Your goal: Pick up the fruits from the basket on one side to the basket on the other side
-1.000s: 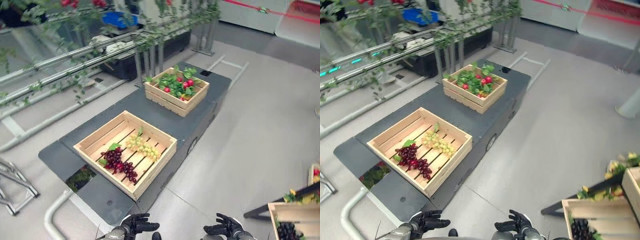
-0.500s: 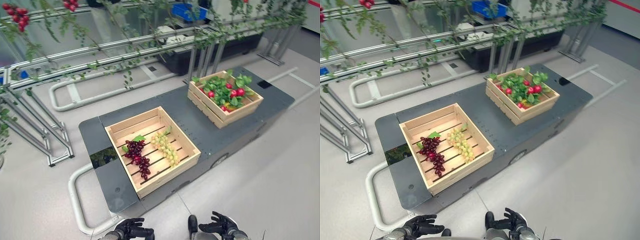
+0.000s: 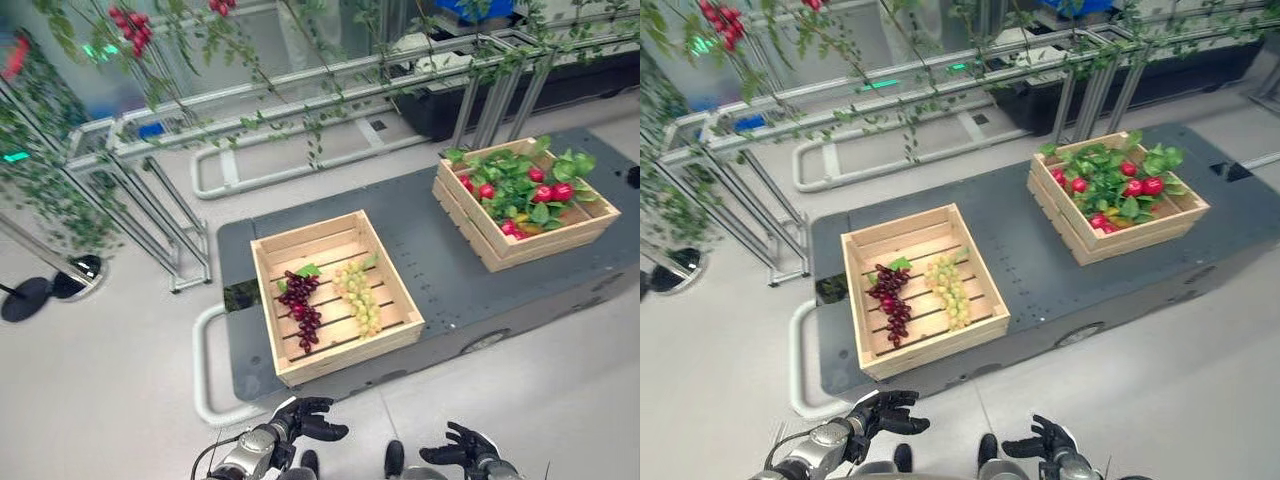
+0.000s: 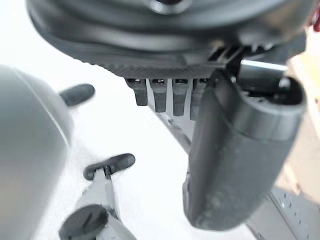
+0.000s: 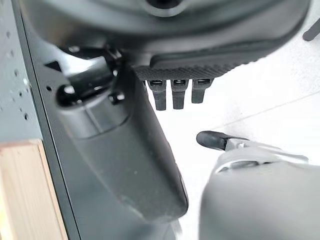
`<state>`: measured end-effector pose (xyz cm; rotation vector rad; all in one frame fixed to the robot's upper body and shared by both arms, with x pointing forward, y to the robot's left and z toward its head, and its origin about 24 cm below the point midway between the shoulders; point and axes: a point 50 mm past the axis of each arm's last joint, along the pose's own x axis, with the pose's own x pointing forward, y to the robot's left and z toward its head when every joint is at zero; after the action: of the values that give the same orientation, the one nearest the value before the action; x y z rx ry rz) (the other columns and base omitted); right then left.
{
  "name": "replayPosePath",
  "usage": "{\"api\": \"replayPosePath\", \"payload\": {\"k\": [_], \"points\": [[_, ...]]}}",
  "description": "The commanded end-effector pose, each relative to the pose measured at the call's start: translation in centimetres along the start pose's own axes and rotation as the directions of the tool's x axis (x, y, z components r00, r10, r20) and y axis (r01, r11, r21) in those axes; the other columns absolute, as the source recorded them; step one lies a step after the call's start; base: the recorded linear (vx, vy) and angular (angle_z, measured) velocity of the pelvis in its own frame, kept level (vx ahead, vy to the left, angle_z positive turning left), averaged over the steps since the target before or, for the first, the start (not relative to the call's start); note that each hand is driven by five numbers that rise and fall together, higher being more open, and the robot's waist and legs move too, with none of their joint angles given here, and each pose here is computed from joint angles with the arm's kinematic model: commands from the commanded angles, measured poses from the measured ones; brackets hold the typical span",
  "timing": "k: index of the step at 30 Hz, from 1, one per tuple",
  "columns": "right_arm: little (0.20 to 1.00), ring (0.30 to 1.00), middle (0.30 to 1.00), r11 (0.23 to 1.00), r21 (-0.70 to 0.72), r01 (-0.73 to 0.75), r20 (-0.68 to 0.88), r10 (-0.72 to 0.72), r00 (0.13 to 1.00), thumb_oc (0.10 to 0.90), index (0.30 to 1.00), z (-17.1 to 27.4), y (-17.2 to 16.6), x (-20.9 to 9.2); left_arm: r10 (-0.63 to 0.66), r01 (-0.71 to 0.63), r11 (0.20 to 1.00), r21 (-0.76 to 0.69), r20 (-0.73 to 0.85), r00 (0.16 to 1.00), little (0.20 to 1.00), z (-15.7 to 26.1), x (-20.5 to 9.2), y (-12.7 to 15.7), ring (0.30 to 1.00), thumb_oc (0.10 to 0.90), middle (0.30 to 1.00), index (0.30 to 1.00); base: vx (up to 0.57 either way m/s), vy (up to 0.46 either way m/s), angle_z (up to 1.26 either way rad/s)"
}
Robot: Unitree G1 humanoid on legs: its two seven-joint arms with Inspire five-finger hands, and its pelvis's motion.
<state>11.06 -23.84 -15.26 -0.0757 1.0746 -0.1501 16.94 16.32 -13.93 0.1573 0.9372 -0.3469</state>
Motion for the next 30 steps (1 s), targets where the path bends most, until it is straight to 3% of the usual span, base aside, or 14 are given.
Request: {"api": "replayPosePath", "payload": {"k": [1,8,18,24,30], "points": [[0.900,0.900,0.900,0.999,0.032,0.016,0.071,-0.018,0.997,0.800,0.900,1.6,1.0,0.3,0.009,-0.009,1.000,0.005,0.081,0.997,0.900,1.7,0.1,0.6,0.900,0.800,0.900,0.900,0.14,0.199,0.11],[0.900,0.900,0.900,0.999,0.039,-0.034,0.078,0.031,0.996,0.800,0.900,1.1,3.0,0.2,-0.018,0.013,0.999,0.051,0.102,0.995,0.900,1.2,-0.1,0.7,0.900,0.800,0.900,0.900,0.14,0.224,-0.08],[0.900,0.900,0.900,0.999,0.000,-0.053,0.129,0.052,0.990,0.800,0.900,2.4,3.4,0.3,-0.104,0.023,0.969,0.245,0.322,0.941,0.900,7.6,-0.6,1.0,0.900,0.800,0.900,0.900,-0.02,0.013,-0.13],[0.900,0.900,0.900,0.998,0.012,-0.060,0.117,0.058,0.991,0.800,0.900,2.9,2.8,0.4,-0.363,0.036,0.820,0.571,0.470,0.805,0.900,15.3,-4.4,-0.6,0.900,0.800,0.900,0.900,0.03,-0.253,0.15],[0.900,0.900,0.900,1.000,0.005,-0.031,0.071,0.030,0.997,0.800,0.900,1.4,1.3,0.0,-0.491,-0.041,0.746,0.664,0.591,0.639,0.900,21.6,-9.8,-1.3,0.900,0.800,0.900,0.900,0.09,-0.097,0.30]]}}
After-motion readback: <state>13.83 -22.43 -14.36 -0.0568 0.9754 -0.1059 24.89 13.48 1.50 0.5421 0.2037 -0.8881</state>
